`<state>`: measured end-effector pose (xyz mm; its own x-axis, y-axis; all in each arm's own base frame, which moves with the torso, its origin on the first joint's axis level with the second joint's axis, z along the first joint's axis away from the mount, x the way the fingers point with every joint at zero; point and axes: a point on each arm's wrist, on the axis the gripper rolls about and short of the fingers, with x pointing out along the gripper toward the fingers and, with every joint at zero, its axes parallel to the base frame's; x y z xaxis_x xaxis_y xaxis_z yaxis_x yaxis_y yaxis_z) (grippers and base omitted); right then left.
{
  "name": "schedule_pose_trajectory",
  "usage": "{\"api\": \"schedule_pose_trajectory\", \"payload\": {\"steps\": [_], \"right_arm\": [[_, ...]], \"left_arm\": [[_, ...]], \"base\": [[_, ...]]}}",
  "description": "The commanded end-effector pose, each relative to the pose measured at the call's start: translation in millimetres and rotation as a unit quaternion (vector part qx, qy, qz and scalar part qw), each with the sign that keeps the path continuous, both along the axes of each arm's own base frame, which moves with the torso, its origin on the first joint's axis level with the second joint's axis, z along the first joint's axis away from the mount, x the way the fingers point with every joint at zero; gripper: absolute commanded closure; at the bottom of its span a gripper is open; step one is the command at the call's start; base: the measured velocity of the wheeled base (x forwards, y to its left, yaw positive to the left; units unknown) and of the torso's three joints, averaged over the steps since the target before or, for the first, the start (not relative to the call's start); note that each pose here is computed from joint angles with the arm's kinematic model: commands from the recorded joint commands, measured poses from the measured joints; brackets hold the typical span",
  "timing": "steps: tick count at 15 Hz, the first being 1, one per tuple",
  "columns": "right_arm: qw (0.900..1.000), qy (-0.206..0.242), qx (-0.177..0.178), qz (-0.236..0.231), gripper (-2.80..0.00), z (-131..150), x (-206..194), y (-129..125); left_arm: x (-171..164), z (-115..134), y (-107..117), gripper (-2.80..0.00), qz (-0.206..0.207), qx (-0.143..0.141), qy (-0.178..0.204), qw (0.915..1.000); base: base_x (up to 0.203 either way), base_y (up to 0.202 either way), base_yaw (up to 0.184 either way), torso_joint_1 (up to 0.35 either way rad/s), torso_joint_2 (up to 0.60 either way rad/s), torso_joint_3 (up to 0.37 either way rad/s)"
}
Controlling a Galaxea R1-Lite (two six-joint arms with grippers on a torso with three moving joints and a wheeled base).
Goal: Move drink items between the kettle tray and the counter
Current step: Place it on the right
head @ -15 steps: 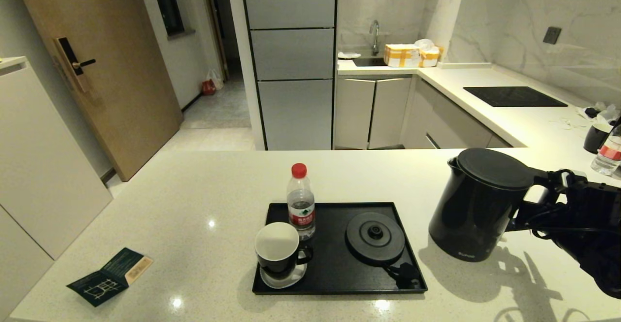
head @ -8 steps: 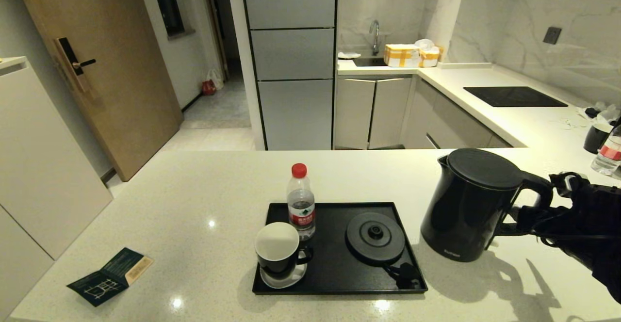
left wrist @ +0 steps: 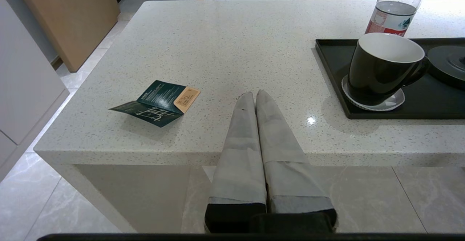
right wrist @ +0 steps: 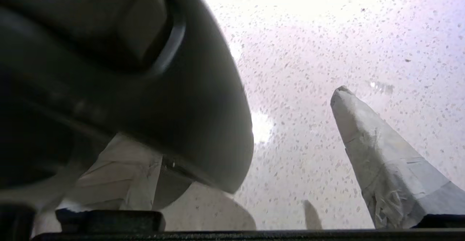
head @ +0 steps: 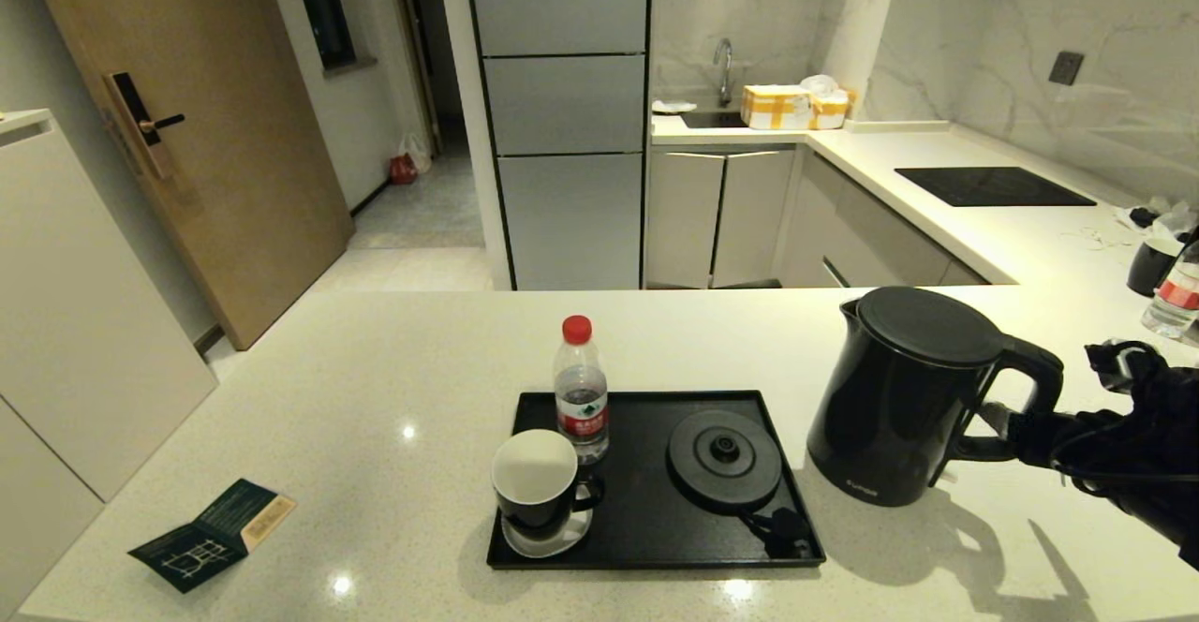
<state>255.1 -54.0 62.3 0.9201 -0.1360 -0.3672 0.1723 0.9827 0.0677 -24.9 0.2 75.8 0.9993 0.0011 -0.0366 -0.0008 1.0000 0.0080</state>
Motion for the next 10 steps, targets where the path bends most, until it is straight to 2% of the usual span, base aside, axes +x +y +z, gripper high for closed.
{"api": "schedule_pose_trajectory", "payload": {"steps": [1, 3, 8, 10], "right_arm": [[1.0, -0.006, 0.001, 0.007, -2.8, 5, -6, 2], [0.999, -0.029, 0.0, 0.017, -2.8, 20, -19, 5], [0.998, -0.029, 0.012, 0.053, -2.8, 29, -54, 15], [0.997, -0.055, 0.006, 0.056, -2.8, 43, -68, 18]], "left_arm": [[0, 0, 0, 0.0, 0.0, 0.0, 0.0, 1.0], [0, 0, 0, 0.0, 0.0, 0.0, 0.0, 1.0], [0, 0, 0, 0.0, 0.001, 0.0, 0.0, 1.0], [0, 0, 0, 0.0, 0.001, 0.0, 0.0, 1.0]], "base": [[0.0, 0.0, 0.0, 0.0, 0.0, 0.0], [0.0, 0.0, 0.0, 0.0, 0.0, 0.0], [0.0, 0.0, 0.0, 0.0, 0.0, 0.0], [0.0, 0.0, 0.0, 0.0, 0.0, 0.0]]}}
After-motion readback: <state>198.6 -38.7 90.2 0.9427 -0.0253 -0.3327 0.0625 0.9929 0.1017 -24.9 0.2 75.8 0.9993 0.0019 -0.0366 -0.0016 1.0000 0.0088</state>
